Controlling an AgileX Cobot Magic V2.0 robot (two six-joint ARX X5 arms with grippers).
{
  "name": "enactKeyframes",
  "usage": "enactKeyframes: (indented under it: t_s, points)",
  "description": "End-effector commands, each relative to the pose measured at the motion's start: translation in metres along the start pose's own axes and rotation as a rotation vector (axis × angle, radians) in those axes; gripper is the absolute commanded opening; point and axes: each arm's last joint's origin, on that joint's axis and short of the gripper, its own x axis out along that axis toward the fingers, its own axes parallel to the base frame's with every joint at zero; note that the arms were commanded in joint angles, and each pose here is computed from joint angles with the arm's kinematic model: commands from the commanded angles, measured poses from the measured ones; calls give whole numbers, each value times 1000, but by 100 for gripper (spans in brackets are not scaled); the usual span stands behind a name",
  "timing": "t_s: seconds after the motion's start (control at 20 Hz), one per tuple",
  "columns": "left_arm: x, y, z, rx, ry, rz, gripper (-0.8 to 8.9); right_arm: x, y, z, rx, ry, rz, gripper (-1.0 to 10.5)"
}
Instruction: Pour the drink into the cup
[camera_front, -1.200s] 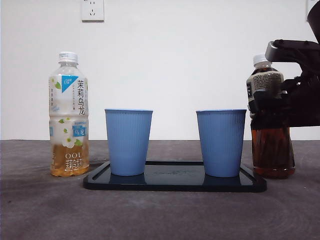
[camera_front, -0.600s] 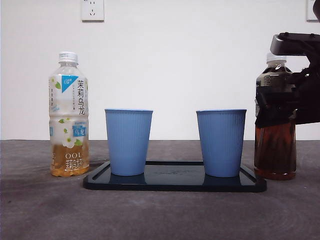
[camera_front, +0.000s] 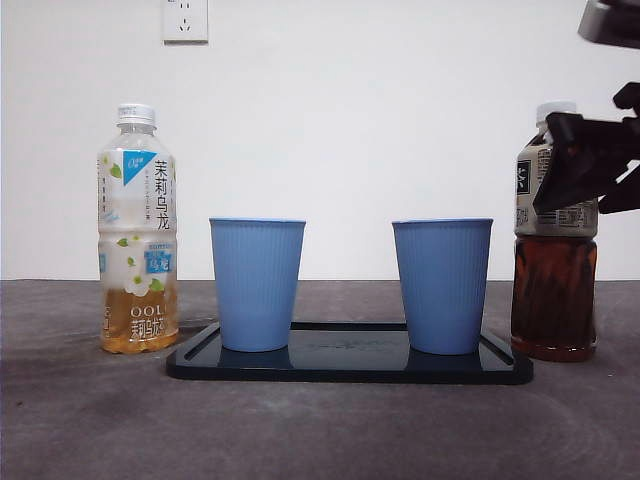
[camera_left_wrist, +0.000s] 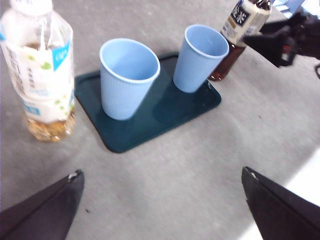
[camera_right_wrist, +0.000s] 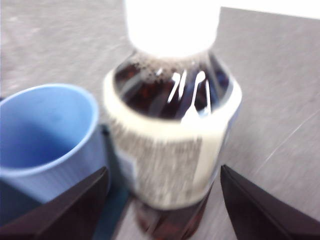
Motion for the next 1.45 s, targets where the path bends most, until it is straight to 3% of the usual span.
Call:
enactKeyframes:
  t_s: [0.05, 0.25, 0.5, 0.6, 1.0, 1.45]
  points:
    - [0, 1, 7, 15, -28, 50, 519, -10, 3, 2, 67, 32, 39, 365]
    - [14, 10, 12, 15, -36, 108, 627, -35, 8, -2, 103, 103, 142, 364]
    - [49, 29, 7, 9, -41, 161, 628, -71, 18, 7, 170, 142, 357, 364]
    - [65, 38, 0, 11, -60, 186, 631, -86, 21, 19, 169, 126, 396, 364]
    - [120, 66, -26, -13, -111, 211, 637, -132, 24, 64, 151, 40, 437, 364]
    - [164, 89, -31, -6, -132, 235, 636, -142, 26, 61, 172, 156, 510, 364]
